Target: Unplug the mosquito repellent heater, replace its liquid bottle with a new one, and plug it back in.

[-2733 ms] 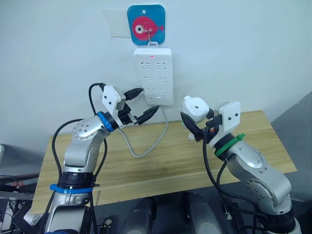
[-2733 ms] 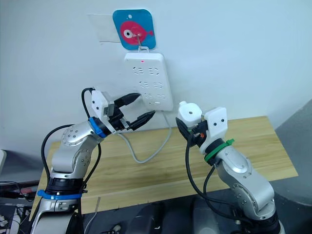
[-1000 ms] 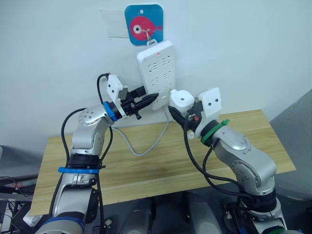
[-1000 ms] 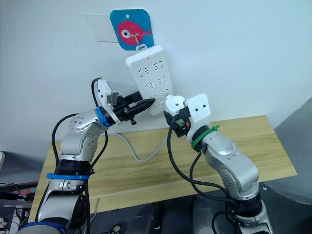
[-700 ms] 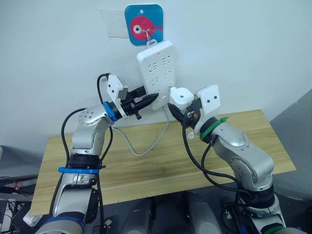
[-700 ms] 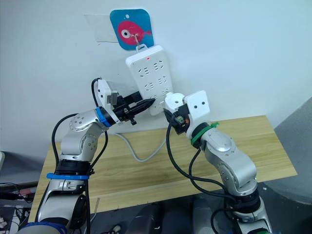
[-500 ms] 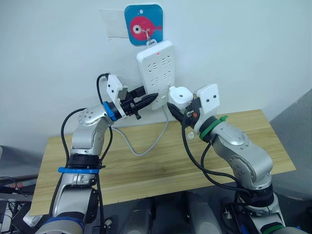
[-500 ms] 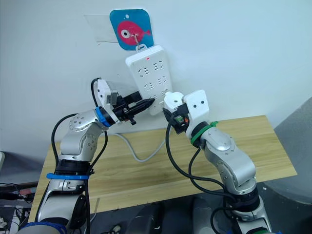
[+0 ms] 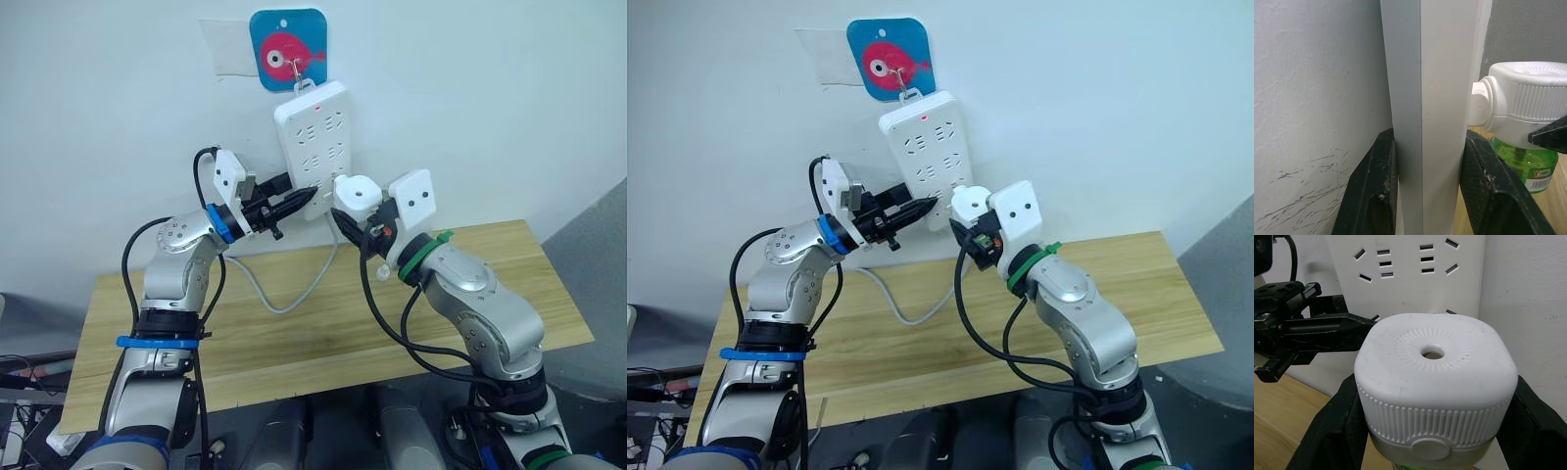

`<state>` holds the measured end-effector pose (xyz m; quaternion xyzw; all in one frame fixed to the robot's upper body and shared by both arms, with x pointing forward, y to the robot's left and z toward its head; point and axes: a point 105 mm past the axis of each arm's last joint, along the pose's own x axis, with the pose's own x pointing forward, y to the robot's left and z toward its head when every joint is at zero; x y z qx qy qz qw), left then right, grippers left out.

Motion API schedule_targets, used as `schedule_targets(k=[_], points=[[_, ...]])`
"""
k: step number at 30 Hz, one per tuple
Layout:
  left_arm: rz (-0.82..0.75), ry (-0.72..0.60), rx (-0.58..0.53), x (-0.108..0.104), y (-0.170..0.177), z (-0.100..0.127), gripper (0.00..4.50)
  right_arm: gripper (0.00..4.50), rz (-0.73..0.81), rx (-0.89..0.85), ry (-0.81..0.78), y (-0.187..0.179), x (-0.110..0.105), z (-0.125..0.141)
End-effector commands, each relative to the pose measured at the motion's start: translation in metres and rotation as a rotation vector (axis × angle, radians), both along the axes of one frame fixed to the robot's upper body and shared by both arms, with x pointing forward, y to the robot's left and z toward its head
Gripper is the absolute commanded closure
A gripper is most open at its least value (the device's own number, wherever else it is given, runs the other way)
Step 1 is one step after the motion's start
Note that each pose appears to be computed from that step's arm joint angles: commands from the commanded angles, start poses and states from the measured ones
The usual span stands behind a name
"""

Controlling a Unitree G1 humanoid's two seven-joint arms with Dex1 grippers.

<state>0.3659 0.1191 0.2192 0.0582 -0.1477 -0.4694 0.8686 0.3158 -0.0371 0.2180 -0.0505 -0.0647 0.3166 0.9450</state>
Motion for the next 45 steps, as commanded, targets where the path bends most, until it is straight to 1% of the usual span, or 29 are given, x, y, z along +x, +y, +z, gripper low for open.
schedule_targets(k=[1, 15, 21, 29, 32, 37, 45], points=[[-0.048, -0.045, 0.020, -0.008, -0.010, 0.008, 3.16, 1.51, 0.018, 0.015, -0.074, 0.003, -0.001, 0.017], [-0.107, -0.021, 0.010, -0.013, -0.018, 0.007, 3.16, 1.51, 0.040, 0.031, -0.058, 0.013, 0.016, 0.010], [-0.123, -0.015, 0.012, -0.015, -0.019, 0.006, 3.16, 1.51, 0.038, 0.009, -0.058, 0.015, 0.022, 0.010], [-0.121, -0.019, 0.014, -0.015, -0.019, 0.006, 3.16, 1.51, 0.041, 0.012, -0.057, 0.021, 0.026, 0.023], [-0.115, -0.022, 0.010, -0.015, -0.019, 0.007, 3.16, 1.51, 0.046, 0.031, -0.058, 0.025, 0.026, 0.028], [-0.115, -0.022, 0.012, -0.015, -0.018, 0.007, 3.16, 1.51, 0.055, 0.029, -0.047, 0.032, 0.023, 0.022], [-0.100, -0.037, 0.019, -0.014, -0.016, 0.008, 3.16, 1.51, 0.052, -0.004, -0.055, 0.027, 0.022, 0.016]])
